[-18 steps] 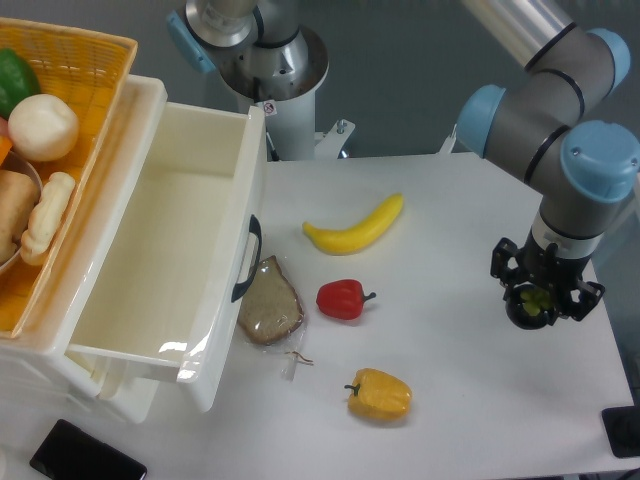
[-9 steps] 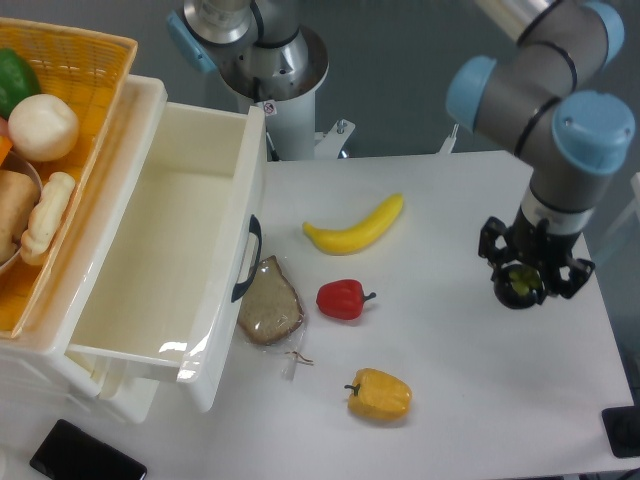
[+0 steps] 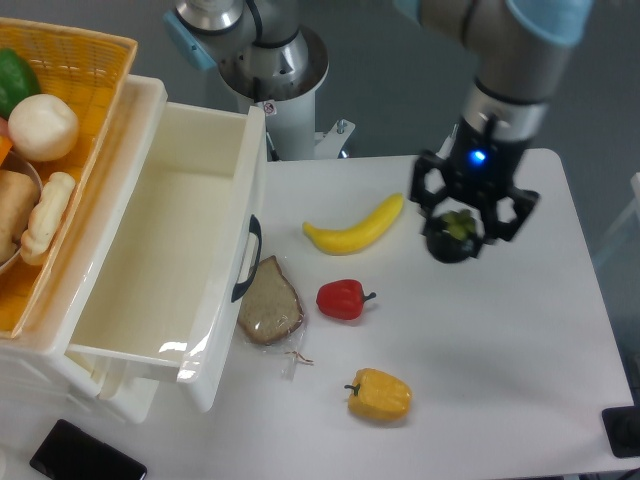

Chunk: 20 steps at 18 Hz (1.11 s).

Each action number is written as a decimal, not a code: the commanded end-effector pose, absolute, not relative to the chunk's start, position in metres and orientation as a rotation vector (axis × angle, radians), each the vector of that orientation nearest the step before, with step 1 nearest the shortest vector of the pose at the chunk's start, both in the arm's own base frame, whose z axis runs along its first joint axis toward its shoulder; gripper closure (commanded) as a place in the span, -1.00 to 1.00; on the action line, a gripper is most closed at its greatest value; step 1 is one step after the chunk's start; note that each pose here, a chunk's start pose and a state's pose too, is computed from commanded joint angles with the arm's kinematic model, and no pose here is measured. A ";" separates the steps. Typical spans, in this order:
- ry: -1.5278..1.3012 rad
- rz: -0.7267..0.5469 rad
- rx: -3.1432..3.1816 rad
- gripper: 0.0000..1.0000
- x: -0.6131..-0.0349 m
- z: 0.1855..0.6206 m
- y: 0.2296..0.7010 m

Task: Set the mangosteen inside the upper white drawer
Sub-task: 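Carry the mangosteen over the banana toward the open white drawer, then lower the mangosteen into the white drawer near its front wall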

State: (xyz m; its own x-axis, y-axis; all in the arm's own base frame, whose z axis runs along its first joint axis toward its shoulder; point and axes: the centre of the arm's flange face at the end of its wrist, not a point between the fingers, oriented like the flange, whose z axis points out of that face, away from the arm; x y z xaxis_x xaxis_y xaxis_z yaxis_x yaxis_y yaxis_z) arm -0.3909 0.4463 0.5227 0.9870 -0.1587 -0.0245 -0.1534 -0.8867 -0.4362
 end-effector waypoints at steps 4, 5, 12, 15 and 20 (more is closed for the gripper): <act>0.383 -0.060 -2.635 0.62 -0.316 0.534 0.482; 0.426 -0.075 -2.626 0.62 -0.297 0.533 0.490; 0.544 -0.119 -2.616 0.56 -0.244 0.526 0.520; 0.598 -0.144 -2.628 0.55 -0.235 0.506 0.521; 0.752 -0.188 -2.620 0.54 -0.229 0.472 0.521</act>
State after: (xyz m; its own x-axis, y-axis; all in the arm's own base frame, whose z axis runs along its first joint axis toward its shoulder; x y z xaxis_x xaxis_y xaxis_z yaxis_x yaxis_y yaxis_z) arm -0.2287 0.5208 0.4719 0.8457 -0.5333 0.0170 -0.4786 -0.7723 -0.4176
